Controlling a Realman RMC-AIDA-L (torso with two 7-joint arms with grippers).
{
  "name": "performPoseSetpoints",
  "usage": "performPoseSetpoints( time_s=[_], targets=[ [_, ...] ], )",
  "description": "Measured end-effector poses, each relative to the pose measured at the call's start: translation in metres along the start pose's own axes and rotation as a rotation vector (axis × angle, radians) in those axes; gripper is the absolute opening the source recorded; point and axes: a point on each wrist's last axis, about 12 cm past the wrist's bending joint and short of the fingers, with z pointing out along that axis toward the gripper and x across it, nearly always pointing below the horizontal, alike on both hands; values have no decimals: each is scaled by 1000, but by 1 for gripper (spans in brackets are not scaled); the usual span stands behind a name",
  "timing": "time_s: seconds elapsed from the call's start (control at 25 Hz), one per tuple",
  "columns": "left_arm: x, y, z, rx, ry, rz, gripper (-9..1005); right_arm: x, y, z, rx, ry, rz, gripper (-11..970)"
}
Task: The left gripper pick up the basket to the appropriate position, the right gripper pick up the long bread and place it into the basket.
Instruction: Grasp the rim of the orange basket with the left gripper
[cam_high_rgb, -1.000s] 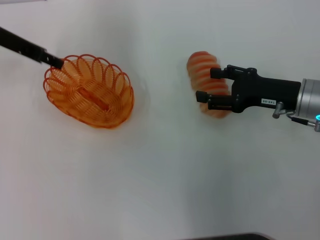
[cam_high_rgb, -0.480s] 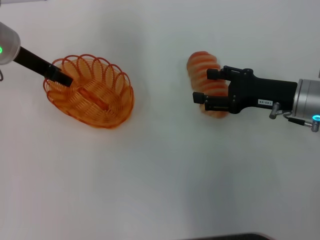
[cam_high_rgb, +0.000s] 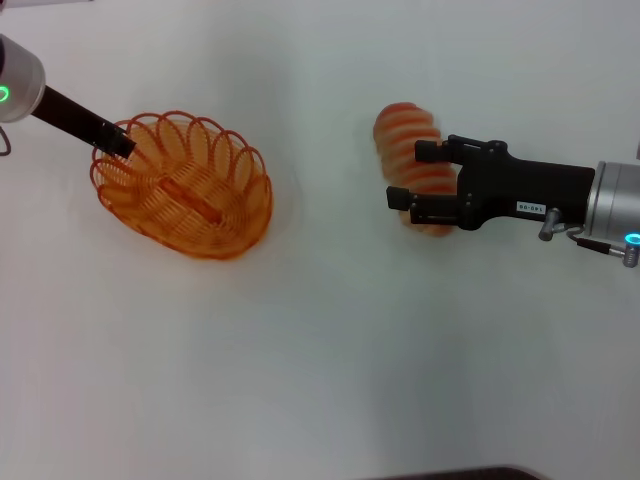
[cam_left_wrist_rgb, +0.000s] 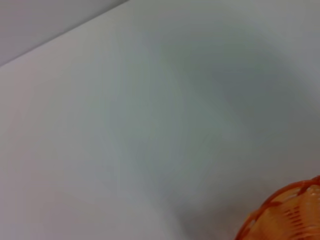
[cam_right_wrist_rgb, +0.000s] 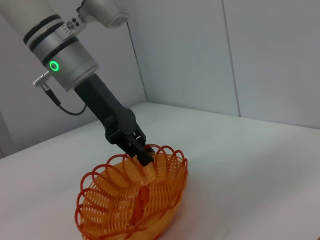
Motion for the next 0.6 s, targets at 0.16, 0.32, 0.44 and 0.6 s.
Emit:
performPoseSetpoints(
  time_s=[0.16,0.32,0.44,0.6],
  targets=[
    [-1,1,-2,0,-3,-7,338,0,-1,0,1,1,-3,831],
    [-4,3,-8,-4,-17,-41,148,-2,-2,-1,1,1,-8,828],
    [-5,8,-15,-1,-20,-114,117,-1,-1,-3,-1,-1,-8,826],
    [-3,19,-28,38,-25,-270,95,1,-1,-7,2,-2,-9,823]
  ],
)
